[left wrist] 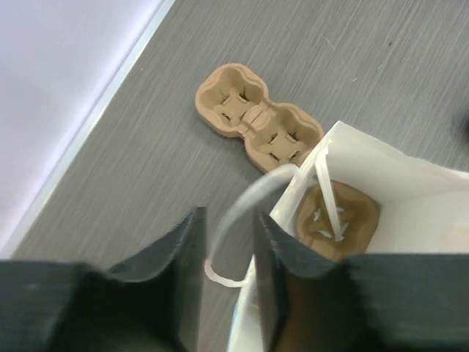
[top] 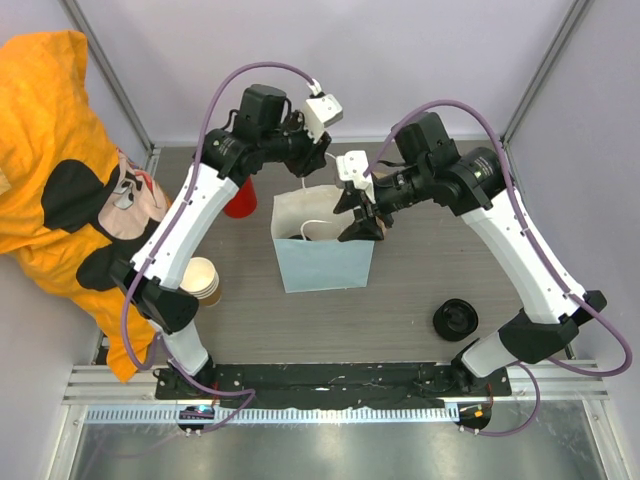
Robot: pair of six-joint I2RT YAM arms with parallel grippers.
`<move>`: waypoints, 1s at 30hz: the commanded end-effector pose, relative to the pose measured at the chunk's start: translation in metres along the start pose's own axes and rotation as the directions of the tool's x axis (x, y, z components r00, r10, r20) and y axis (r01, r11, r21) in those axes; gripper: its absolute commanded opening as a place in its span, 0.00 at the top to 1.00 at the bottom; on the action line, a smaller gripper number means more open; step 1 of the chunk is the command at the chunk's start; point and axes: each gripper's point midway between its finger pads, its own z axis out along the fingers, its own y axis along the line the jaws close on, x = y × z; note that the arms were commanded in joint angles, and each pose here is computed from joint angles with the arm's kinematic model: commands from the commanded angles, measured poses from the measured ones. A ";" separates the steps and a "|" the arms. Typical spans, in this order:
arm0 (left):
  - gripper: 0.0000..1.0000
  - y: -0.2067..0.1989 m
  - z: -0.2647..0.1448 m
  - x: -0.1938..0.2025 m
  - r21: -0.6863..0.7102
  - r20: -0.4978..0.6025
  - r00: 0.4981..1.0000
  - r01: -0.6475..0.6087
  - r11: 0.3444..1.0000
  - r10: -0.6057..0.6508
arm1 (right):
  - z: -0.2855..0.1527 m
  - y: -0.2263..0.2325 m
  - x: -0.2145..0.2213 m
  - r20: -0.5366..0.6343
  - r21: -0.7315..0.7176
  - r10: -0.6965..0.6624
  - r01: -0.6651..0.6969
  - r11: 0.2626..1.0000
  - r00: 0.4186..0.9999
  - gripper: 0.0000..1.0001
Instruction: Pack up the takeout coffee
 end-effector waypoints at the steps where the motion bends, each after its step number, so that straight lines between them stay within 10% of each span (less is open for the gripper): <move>1: 0.55 0.008 -0.019 -0.019 -0.072 0.057 0.997 -0.039 0.997 0.043 | -0.027 -0.014 -0.022 -0.007 0.153 -0.056 0.057 0.987 0.998 0.35; 7: 0.02 0.016 -0.065 -0.025 -0.139 0.087 0.995 -0.030 0.990 0.042 | -0.066 -0.038 -0.025 -0.088 0.376 -0.025 0.057 0.925 0.996 0.05; 18: 0.00 0.068 -0.179 -0.013 -0.420 0.180 0.981 0.140 0.897 -0.069 | -0.164 -0.096 0.012 -0.118 0.799 0.218 -0.037 0.601 0.969 0.00; 23: 0.00 0.100 -0.233 0.011 -0.562 0.242 0.959 0.264 0.784 -0.150 | -0.221 -0.120 0.033 -0.041 0.953 0.317 -0.058 0.298 0.948 0.00; 30: 0.00 0.121 -0.283 0.024 -0.598 0.358 0.903 0.416 0.685 -0.236 | -0.250 -0.121 0.032 0.000 0.985 0.323 -0.057 0.165 0.946 0.00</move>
